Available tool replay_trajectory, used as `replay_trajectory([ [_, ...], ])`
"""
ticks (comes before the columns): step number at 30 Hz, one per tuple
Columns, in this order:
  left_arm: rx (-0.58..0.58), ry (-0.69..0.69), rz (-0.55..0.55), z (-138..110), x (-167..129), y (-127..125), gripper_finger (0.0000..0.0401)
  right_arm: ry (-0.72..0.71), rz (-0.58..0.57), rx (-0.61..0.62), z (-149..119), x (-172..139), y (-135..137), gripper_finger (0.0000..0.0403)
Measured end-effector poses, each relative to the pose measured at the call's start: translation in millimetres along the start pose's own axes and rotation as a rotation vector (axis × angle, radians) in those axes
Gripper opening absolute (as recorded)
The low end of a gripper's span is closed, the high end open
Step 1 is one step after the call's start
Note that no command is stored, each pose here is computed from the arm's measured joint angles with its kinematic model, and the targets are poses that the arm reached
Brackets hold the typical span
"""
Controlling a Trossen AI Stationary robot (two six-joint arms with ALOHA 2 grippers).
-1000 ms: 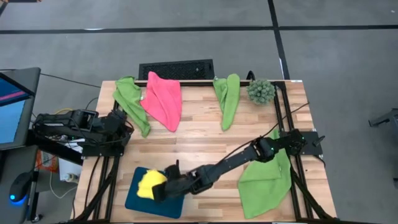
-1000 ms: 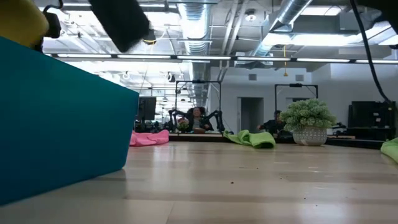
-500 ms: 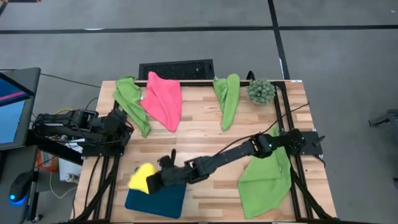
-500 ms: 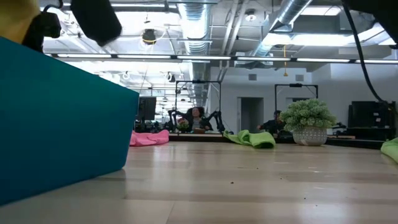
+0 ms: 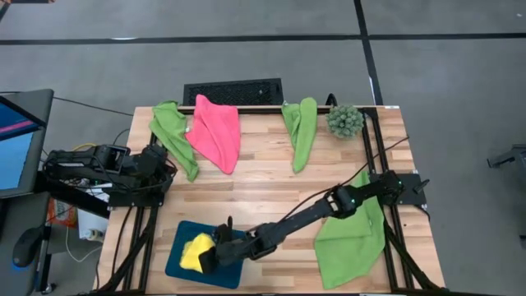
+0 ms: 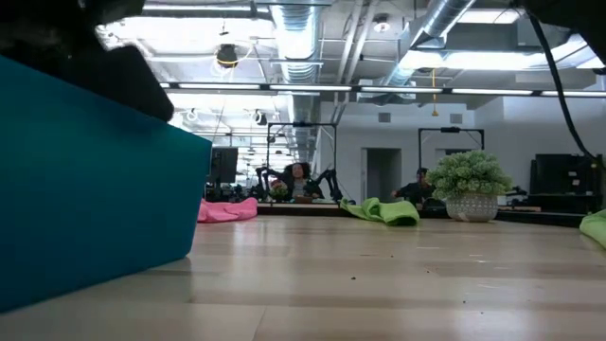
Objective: Fold microfiber towels
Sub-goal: Put the yellow microfiber cloth into the blue bin
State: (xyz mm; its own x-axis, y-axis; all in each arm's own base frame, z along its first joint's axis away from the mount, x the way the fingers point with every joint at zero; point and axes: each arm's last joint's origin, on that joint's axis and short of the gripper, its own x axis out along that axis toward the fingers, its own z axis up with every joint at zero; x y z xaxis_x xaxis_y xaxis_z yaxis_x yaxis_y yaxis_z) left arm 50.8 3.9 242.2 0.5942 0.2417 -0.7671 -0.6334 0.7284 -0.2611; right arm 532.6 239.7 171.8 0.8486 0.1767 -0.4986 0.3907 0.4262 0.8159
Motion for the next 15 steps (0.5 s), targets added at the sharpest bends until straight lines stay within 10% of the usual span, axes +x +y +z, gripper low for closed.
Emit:
replay_trajectory([
  [15, -0.018, 0.000, 0.000, 0.0, 0.0, 0.1, 0.0000, 0.106, -0.160, -0.017, -5.5, -9.2, -9.0, 0.0063],
])
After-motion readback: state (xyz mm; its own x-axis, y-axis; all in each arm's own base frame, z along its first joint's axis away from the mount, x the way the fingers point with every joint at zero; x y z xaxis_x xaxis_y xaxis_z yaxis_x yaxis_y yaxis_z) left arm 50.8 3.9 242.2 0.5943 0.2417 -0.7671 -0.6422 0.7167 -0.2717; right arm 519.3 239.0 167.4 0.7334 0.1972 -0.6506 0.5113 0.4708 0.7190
